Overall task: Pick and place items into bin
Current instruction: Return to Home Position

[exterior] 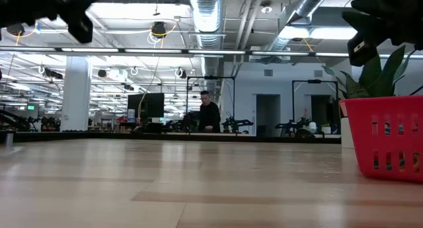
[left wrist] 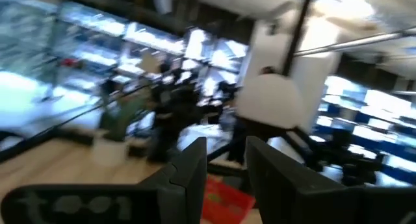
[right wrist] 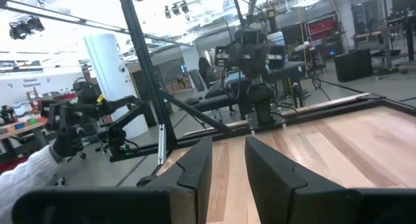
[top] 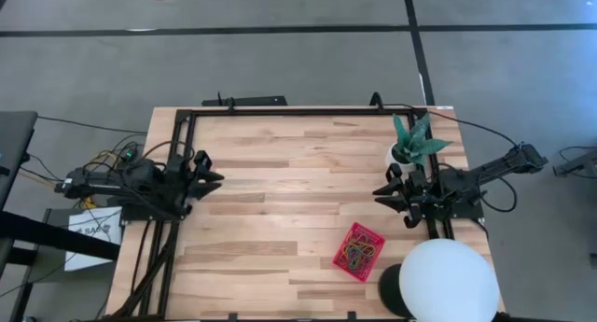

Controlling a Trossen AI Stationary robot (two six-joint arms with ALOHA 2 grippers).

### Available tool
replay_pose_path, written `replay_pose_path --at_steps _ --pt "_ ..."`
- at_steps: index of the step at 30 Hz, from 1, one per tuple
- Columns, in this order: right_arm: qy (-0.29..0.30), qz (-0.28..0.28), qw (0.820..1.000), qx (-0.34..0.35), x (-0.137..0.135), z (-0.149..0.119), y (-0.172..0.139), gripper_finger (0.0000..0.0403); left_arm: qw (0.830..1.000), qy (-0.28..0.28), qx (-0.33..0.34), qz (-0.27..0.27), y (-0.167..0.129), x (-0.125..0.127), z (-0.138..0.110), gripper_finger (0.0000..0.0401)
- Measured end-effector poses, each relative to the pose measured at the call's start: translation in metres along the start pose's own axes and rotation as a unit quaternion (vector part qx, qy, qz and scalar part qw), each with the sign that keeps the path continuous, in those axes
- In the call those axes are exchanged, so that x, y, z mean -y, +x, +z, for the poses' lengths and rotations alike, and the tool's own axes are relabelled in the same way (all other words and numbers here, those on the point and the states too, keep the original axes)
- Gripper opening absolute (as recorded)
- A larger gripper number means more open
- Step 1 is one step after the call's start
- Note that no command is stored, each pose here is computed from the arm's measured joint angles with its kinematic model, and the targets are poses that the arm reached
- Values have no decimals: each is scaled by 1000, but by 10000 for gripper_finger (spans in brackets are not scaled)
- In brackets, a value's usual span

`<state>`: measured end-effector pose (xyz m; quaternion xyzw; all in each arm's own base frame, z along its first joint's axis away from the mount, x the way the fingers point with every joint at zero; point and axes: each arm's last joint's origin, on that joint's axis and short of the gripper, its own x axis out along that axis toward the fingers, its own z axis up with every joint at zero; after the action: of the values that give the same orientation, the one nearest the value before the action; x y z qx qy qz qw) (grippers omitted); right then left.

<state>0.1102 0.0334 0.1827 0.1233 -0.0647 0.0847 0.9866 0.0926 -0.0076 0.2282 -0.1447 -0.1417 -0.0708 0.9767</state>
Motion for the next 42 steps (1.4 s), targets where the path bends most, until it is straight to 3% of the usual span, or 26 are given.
replay_pose_path --at_steps 3,7,15,22,42 --pt "0 0 1000 0 0 0 0 87 999 -16 -12 38 -1 -6 -13 98" --pt "0 1 1000 0 0 0 0 87 999 -15 -18 32 -3 -12 -35 98" --pt "0 0 1000 -2 0 -1 0 87 996 -41 -45 65 -4 -15 -42 98" --pt "0 0 1000 -4 0 -1 0 87 979 -87 -140 120 -9 -22 -62 98" --pt "-3 -3 1000 -18 1 -4 0 87 977 -82 -151 127 -9 -23 -65 98"
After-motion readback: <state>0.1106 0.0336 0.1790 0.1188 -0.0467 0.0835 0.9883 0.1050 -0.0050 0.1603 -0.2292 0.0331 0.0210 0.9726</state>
